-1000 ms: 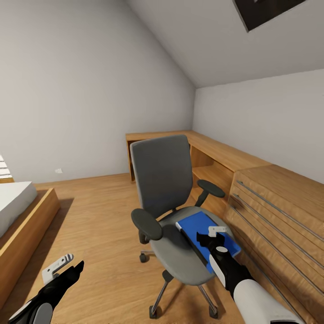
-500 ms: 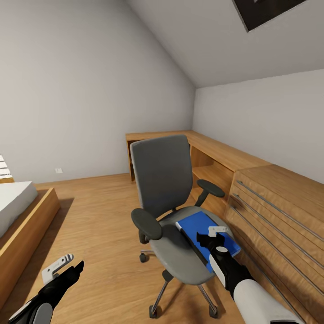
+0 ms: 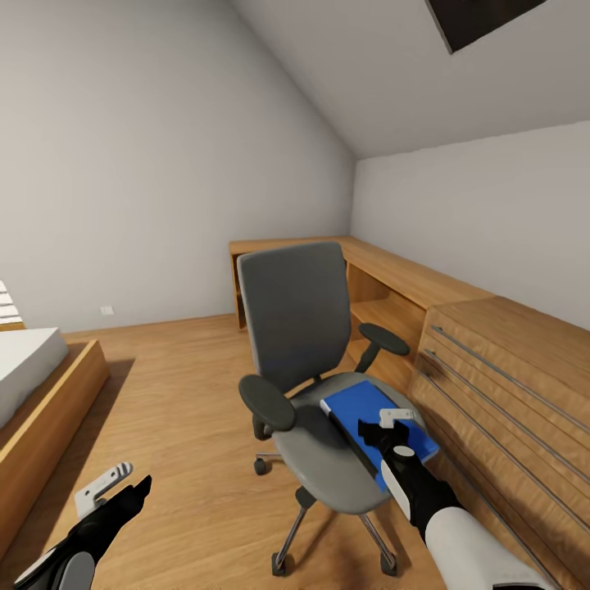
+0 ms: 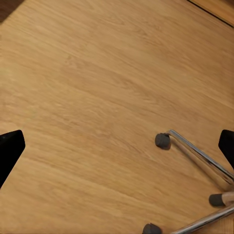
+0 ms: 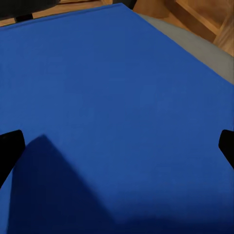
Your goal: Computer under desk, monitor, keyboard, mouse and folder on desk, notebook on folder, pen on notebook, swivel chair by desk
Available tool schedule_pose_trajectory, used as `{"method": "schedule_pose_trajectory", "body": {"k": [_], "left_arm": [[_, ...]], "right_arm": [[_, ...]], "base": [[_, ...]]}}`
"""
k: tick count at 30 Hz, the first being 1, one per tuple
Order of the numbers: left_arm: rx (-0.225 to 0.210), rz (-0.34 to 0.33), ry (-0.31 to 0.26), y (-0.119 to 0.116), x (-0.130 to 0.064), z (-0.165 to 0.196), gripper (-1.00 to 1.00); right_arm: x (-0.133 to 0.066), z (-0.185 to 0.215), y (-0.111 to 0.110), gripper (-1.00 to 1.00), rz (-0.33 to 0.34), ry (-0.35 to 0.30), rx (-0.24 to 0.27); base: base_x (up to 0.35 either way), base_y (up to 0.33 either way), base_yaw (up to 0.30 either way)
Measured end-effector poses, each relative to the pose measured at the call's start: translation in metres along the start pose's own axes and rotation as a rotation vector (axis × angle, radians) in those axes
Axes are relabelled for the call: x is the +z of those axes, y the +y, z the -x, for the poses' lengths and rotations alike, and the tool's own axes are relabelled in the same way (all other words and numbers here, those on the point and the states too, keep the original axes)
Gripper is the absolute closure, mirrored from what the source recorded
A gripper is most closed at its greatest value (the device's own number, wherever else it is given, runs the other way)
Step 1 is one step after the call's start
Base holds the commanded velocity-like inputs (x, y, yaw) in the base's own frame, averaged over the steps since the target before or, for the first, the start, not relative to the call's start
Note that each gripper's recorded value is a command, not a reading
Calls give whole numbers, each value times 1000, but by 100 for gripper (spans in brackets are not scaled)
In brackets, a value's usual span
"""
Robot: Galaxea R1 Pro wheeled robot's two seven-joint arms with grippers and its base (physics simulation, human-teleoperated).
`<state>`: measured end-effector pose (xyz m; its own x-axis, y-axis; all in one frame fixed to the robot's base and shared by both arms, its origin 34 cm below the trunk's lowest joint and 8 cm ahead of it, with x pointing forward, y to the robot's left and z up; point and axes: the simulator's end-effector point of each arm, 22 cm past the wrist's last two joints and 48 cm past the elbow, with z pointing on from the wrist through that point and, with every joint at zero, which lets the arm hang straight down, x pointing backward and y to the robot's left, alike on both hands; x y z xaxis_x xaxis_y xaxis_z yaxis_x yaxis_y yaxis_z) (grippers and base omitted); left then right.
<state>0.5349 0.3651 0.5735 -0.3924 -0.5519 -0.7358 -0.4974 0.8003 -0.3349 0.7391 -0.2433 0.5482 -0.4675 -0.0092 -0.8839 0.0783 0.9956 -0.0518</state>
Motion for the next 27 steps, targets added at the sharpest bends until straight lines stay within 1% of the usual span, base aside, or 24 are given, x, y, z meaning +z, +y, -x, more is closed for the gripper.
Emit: {"method": "schedule_pose_trajectory", "body": {"k": [17, 27], "left_arm": [[-1, -4, -2, -1, 1, -2, -100], [-1, -4, -2, -1, 1, -2, -100]], "right_arm": [[1, 1, 0, -100, 0, -6, -1], [1, 0, 0, -100, -1, -5, -1]], "base": [[-1, 0, 0], [-99, 0, 0]]}}
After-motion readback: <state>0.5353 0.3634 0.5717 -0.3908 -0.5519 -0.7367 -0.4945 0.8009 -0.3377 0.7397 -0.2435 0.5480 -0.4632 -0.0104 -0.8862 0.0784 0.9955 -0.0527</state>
